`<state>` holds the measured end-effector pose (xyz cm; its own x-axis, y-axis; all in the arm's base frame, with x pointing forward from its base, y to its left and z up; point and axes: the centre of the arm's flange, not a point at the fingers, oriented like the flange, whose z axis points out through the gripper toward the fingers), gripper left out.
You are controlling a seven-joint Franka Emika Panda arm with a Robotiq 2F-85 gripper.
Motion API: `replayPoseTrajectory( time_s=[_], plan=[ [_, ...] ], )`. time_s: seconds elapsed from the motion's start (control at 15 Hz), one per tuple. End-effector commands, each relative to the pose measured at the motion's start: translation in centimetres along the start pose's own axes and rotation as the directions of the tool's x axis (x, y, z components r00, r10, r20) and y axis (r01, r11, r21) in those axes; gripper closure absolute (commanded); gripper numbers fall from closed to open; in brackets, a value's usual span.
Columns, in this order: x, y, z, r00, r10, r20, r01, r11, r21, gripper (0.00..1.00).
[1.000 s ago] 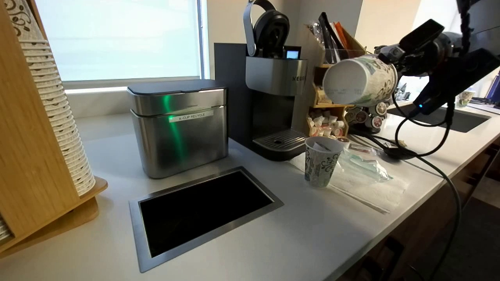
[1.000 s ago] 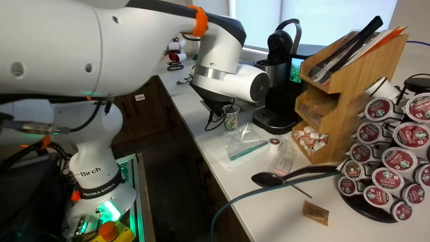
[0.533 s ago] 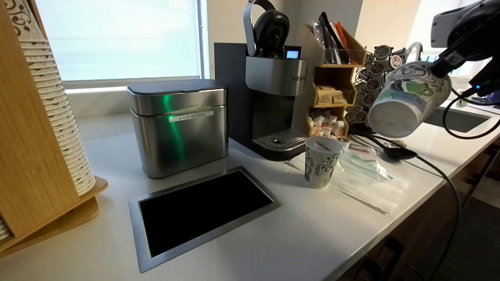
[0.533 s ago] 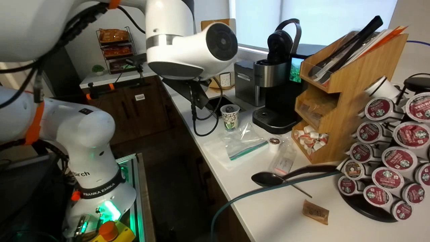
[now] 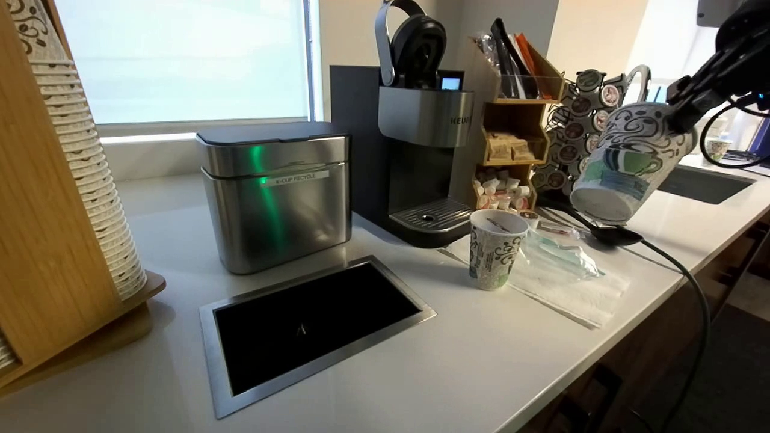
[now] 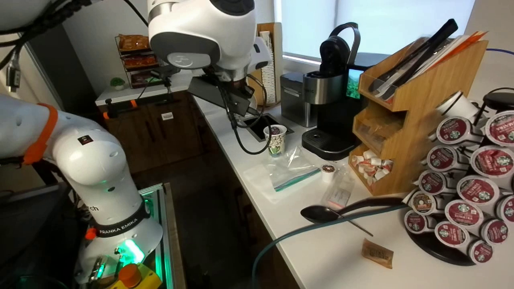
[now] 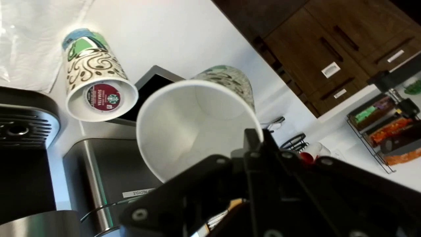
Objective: Put the item in the cup into the other cup
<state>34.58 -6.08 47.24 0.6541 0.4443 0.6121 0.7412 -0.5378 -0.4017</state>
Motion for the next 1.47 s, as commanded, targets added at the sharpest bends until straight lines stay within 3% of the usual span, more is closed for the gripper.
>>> replayPoseTrajectory(
  time_s=[0.0, 0.13, 0.2, 0.33, 0.47, 0.67, 0.87, 1.07, 1.4],
  plan=[
    [1.9, 0.8, 1.9, 0.991, -0.086, 0.102, 0.1, 0.986, -0.135, 0.99],
    [2.8, 0.7, 2.6, 0.986, -0.132, 0.1, 0.152, 0.96, -0.234, 0.99],
    [2.4, 0.0, 1.6, 0.992, -0.104, 0.078, 0.115, 0.981, -0.157, 0.96],
    [3.2, 0.2, 2.3, 0.987, -0.124, 0.103, 0.143, 0.968, -0.205, 0.99],
    [1.5, 0.1, 1.7, 0.991, -0.07, 0.112, 0.098, 0.957, -0.272, 0.99],
    [-0.6, -0.2, -2.1, 0.998, 0.02, 0.066, 0.01, 0.907, -0.421, 0.99],
    [-3.6, 1.4, -5.3, 0.987, 0.155, 0.032, -0.118, 0.852, -0.51, 0.99],
    [-6.8, 4.8, -6.8, 0.953, 0.301, 0.008, -0.248, 0.798, -0.549, 0.99],
    [-9.3, 8.9, -8.0, 0.894, 0.448, 0.027, -0.338, 0.713, -0.615, 0.99]
  ],
)
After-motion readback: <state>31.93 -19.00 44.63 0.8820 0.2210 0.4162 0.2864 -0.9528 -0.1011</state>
